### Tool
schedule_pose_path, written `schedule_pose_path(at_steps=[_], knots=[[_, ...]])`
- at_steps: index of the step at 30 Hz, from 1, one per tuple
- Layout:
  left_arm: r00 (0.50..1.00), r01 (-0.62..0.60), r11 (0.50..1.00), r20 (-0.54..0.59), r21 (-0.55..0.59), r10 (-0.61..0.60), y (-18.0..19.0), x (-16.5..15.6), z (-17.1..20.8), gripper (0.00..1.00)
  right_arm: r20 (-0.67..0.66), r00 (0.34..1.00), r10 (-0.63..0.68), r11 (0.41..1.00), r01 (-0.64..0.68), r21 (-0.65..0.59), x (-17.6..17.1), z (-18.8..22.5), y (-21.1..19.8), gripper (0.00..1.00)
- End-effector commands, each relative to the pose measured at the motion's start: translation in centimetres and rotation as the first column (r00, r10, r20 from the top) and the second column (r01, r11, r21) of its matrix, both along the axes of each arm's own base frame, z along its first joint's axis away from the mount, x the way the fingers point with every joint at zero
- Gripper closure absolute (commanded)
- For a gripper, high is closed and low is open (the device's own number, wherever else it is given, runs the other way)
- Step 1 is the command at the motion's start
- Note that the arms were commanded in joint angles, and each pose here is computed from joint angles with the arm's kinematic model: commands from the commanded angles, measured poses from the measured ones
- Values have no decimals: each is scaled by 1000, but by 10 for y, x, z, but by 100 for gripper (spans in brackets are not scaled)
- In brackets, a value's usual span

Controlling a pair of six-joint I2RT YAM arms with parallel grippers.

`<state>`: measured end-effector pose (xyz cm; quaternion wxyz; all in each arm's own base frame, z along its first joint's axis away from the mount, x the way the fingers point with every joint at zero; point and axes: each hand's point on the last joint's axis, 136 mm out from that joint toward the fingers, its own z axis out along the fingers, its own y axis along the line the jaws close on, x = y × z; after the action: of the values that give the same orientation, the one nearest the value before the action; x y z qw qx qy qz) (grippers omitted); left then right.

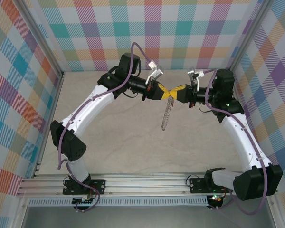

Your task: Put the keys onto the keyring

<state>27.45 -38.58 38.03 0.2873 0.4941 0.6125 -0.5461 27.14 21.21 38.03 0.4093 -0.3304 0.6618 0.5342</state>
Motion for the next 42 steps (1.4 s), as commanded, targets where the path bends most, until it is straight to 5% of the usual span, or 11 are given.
schedule_pose_path(at_steps=[1,5,10,17,42], knots=[[998,17,998,58,-65,-13,-16,-8,14,100,15,1000,-14,1000,14,10,3,3,2,77],[994,-68,994,84,-89,75,-13,3,18,100,31,994,-103,995,102,15,7,11,-9,50],[984,-109,983,127,-148,128,-9,7,33,100,30,985,-170,985,168,48,5,17,-25,44],[975,-139,971,145,-194,169,-2,7,41,100,2,966,-259,963,258,82,5,11,-45,39],[969,-151,954,152,-260,195,5,5,62,100,-59,994,-88,984,96,150,1,3,-16,34]])
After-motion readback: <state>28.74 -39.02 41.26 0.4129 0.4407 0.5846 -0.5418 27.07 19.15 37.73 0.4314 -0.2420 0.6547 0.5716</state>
